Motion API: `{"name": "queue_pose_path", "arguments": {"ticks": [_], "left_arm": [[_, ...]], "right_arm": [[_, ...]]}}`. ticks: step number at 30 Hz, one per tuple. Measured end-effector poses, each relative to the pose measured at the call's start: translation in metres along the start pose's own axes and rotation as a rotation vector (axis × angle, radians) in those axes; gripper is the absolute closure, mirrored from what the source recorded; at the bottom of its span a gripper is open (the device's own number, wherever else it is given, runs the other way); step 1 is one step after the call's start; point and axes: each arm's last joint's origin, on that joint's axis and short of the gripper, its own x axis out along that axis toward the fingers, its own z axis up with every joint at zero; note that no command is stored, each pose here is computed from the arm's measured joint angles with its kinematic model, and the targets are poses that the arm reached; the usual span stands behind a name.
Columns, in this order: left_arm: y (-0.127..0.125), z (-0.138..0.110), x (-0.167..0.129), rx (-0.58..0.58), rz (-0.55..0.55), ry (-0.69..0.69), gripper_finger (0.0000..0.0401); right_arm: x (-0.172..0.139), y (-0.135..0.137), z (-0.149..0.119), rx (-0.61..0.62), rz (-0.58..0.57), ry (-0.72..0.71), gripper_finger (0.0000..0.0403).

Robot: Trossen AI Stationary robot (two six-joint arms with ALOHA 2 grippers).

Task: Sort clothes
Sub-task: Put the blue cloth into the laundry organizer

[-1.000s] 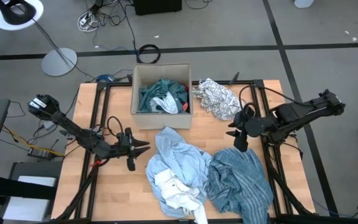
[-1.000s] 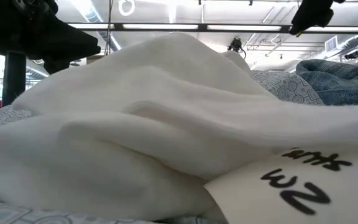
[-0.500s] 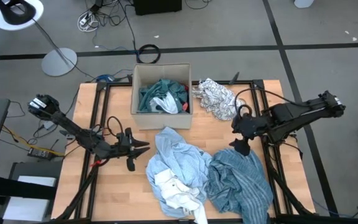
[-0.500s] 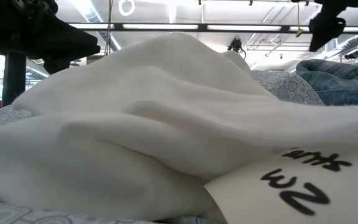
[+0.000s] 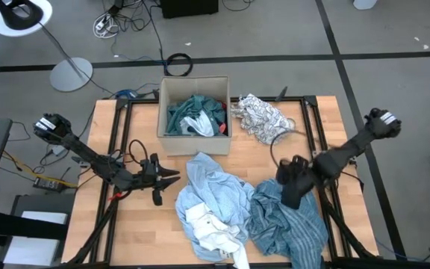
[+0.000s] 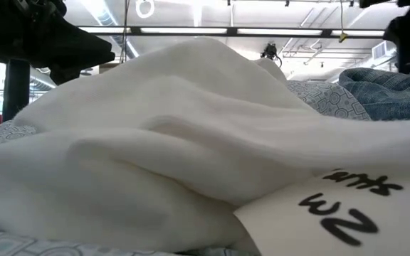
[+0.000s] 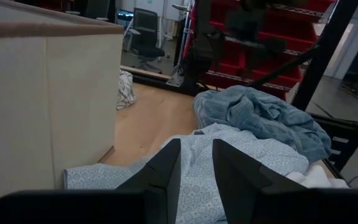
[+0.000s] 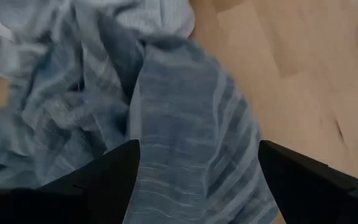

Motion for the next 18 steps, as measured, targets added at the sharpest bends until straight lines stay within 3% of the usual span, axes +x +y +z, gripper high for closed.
{"name": "queue_pose_path", "arguments": {"ticks": [12, 18], "left_arm": [[0.0, 0.0, 0.0, -0.003, 0.0, -0.003, 0.0302], [0.0, 0.001, 0.0, -0.007, -0.002, -0.007, 0.0302]], "right_arm": [[0.059, 0.065, -0.05, -0.044, -0.194, 0.019, 0.0094], [0.106, 0.076, -0.066, -0.018, -0.14, -0.017, 0.0098]]}}
